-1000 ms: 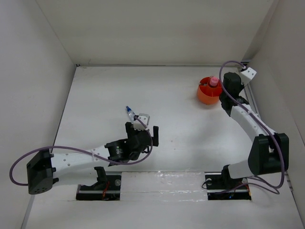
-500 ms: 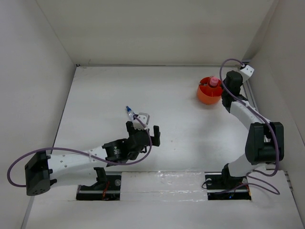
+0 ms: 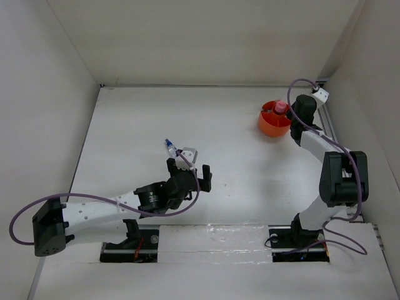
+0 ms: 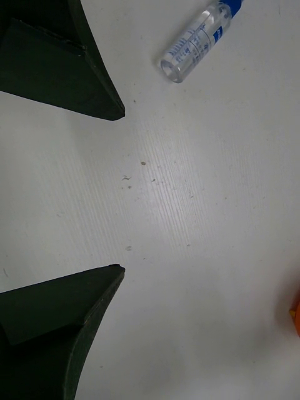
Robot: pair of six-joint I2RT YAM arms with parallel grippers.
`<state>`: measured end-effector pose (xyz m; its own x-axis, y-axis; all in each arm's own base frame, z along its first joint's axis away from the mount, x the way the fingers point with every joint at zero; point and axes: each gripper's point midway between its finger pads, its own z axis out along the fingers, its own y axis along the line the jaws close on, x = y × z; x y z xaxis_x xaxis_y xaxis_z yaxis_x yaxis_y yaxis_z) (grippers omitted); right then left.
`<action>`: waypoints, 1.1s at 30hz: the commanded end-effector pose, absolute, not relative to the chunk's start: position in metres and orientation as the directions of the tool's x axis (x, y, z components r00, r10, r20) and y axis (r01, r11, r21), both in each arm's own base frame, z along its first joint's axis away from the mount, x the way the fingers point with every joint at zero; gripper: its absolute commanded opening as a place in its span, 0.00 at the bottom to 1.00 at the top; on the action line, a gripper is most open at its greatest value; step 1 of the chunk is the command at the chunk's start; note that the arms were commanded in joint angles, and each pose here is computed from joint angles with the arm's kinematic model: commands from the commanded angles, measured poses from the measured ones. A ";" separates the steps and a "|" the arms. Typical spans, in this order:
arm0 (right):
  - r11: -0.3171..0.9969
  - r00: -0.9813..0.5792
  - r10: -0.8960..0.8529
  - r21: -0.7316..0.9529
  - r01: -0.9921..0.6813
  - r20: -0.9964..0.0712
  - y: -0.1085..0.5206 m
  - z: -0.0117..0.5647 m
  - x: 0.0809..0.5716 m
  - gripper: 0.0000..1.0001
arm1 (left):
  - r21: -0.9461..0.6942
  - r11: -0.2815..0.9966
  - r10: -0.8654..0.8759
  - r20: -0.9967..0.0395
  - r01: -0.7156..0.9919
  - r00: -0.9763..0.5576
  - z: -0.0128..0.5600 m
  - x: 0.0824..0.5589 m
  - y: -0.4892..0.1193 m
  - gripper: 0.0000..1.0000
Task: Sort the stationery into containers
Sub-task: Place the stapler in the storage box.
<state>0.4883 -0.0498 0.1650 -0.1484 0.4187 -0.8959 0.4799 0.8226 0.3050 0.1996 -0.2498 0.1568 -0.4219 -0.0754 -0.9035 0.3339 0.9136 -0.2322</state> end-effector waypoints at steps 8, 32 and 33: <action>0.816 -0.069 0.455 0.384 0.432 -0.888 -0.042 0.182 0.491 0.00 | -0.268 0.896 -0.112 -0.908 0.353 -0.404 0.169 0.198 -0.252 1.00; 0.811 -0.053 0.467 0.404 0.423 -0.883 -0.025 0.198 0.469 0.81 | -0.290 0.907 -0.157 -0.906 0.305 -0.393 0.174 0.201 -0.242 1.00; 0.811 -0.029 0.468 0.416 0.411 -0.883 -0.025 0.210 0.466 0.81 | -0.271 0.920 -0.143 -0.905 0.285 -0.400 0.169 0.201 -0.236 1.00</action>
